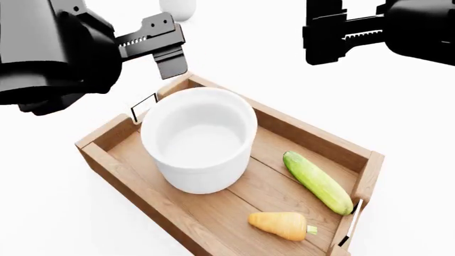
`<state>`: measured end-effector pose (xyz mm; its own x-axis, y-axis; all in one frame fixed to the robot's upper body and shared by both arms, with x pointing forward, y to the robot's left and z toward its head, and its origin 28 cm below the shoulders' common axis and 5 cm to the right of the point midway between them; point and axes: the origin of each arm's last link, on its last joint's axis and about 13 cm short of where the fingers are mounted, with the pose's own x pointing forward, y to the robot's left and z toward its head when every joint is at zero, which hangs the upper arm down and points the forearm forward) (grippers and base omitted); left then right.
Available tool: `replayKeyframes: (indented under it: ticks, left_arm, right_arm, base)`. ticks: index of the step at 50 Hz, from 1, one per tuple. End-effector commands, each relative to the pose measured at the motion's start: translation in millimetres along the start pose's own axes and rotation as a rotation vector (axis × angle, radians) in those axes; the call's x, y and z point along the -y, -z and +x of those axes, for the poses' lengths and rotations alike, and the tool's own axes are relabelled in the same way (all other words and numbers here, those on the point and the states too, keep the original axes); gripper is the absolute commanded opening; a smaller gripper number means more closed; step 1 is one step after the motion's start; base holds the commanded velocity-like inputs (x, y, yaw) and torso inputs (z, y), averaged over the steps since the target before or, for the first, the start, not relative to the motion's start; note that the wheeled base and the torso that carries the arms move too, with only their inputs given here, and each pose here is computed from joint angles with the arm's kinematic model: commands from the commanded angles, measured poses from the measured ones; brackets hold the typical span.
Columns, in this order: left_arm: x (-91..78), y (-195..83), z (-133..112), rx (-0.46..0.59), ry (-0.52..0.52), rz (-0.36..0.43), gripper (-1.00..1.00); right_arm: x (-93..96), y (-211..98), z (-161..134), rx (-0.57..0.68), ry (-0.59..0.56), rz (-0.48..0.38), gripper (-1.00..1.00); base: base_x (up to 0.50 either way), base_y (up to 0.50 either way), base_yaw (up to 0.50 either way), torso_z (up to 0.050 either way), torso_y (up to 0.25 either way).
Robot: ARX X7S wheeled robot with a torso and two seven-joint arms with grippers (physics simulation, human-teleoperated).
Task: Place the two vegetables and bowl onto the tray for setting up a vegetable dip station.
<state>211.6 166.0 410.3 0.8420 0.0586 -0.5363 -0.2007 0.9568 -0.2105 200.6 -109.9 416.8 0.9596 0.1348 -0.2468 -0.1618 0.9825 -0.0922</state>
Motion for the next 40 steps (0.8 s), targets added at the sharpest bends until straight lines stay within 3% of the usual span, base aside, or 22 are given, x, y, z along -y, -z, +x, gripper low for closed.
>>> replayKeyframes:
  ticks: [1,6,7,9,12,14,16,19,28,40]
  left_arm:
    - [-22.3,-5.2,5.0,0.215,0.001,0.011,1.00]
    - [-31.7,-8.7,12.2,0.341,0.002,0.025,1.00]
    - [-34.7,-7.0,15.2,0.421,-0.003,0.059,1.00]
    - [-36.5,-5.7,16.9,0.459,0.040,0.076,1.00]
    - [-39.3,-11.5,11.6,0.590,0.157,0.031,1.00]
    - [-40.2,-13.1,11.1,0.714,0.133,0.075,1.00]
    - [-40.5,-13.5,10.0,0.730,0.184,0.064,1.00]
    - [-41.1,-14.1,7.6,0.847,0.224,0.093,1.00]
    - [-45.3,-21.4,3.4,0.932,0.246,0.015,1.00]
    - [-47.9,-25.2,-4.8,1.000,0.264,-0.033,1.00]
  right_arm:
    - [0.4,-2.2,-2.9,0.016,0.008,-0.005,1.00]
    - [0.0,-2.7,-4.2,0.026,0.013,-0.019,1.00]
    - [-0.5,-3.3,-4.9,0.032,0.011,-0.030,1.00]
    - [-0.7,-3.6,-5.0,0.033,0.010,-0.029,1.00]
    - [-1.4,-5.8,-6.9,0.052,0.008,-0.042,1.00]
    - [-1.5,-7.0,-7.7,0.064,0.010,-0.051,1.00]
    - [-1.9,-7.8,-8.5,0.070,0.008,-0.055,1.00]
    - [-1.6,-8.6,-9.4,0.087,0.014,-0.074,1.00]
    - [-3.1,-14.5,-13.8,0.200,0.023,-0.160,1.00]
    - [-8.3,-22.6,-20.8,0.359,0.033,-0.295,1.00]
  base:
    - [0.00,0.00,0.00,0.000,0.000]
    - [0.00,0.00,0.00,0.000,0.000]
    - [0.00,0.00,0.00,0.000,0.000]
    - [0.00,0.00,0.00,0.000,0.000]
    - [0.00,0.00,0.00,0.000,0.000]
    - [0.00,0.00,0.00,0.000,0.000]
    - [0.00,0.00,0.00,0.000,0.000]
    - [0.00,0.00,0.00,0.000,0.000]
    - [0.00,0.00,0.00,0.000,0.000]
    - [0.00,0.00,0.00,0.000,0.000]
